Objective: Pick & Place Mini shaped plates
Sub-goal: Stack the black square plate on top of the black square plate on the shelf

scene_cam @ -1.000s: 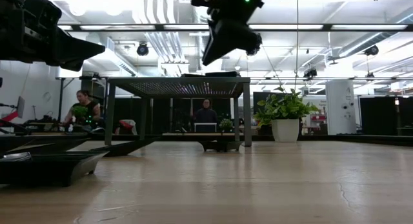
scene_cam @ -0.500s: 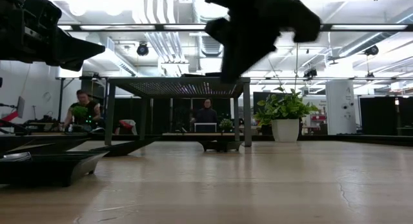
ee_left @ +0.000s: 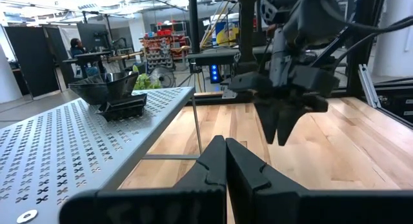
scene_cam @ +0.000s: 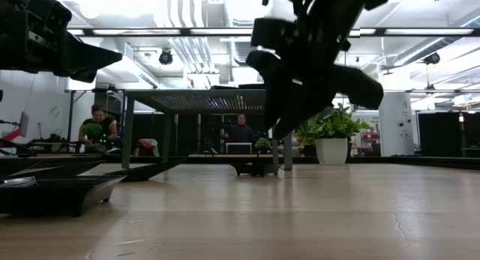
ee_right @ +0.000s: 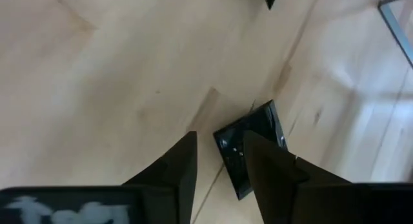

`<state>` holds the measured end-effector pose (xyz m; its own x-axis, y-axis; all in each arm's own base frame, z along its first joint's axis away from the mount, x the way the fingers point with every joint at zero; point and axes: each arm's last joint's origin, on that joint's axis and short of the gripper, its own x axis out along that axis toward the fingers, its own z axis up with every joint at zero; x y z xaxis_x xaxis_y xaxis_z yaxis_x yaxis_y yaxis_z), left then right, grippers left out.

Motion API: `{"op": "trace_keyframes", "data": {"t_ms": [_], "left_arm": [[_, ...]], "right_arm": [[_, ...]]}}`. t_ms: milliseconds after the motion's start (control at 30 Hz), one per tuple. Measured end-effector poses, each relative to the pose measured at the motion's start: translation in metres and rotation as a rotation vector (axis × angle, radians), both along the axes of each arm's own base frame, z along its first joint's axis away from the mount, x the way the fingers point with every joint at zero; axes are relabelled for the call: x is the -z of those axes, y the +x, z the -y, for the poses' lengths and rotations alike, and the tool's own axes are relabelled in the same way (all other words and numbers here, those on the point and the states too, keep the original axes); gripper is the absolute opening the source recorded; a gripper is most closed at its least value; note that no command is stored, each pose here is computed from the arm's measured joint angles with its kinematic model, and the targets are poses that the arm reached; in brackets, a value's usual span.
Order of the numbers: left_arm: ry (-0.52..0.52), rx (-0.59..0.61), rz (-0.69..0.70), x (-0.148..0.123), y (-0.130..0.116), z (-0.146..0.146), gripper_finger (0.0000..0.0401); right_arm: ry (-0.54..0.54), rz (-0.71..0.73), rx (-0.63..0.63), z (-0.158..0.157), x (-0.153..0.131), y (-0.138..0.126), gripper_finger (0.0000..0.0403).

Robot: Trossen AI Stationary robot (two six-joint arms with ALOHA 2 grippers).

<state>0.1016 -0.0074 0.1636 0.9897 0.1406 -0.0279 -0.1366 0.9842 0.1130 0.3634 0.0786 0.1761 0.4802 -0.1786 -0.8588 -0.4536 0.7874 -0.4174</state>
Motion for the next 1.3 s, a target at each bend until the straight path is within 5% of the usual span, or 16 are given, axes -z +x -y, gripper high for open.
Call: {"op": "trace_keyframes", "data": {"t_ms": [700, 1300], "left_arm": [[0.0, 0.0, 0.0, 0.0, 0.0, 0.0, 0.0], [0.0, 0.0, 0.0, 0.0, 0.0, 0.0, 0.0]], "right_arm": [[-0.049, -0.018, 0.012, 0.025, 0.033, -0.012, 0.0097], [-0.052, 0.03, 0.014, 0.028, 0.035, -0.01, 0.0091]]}}
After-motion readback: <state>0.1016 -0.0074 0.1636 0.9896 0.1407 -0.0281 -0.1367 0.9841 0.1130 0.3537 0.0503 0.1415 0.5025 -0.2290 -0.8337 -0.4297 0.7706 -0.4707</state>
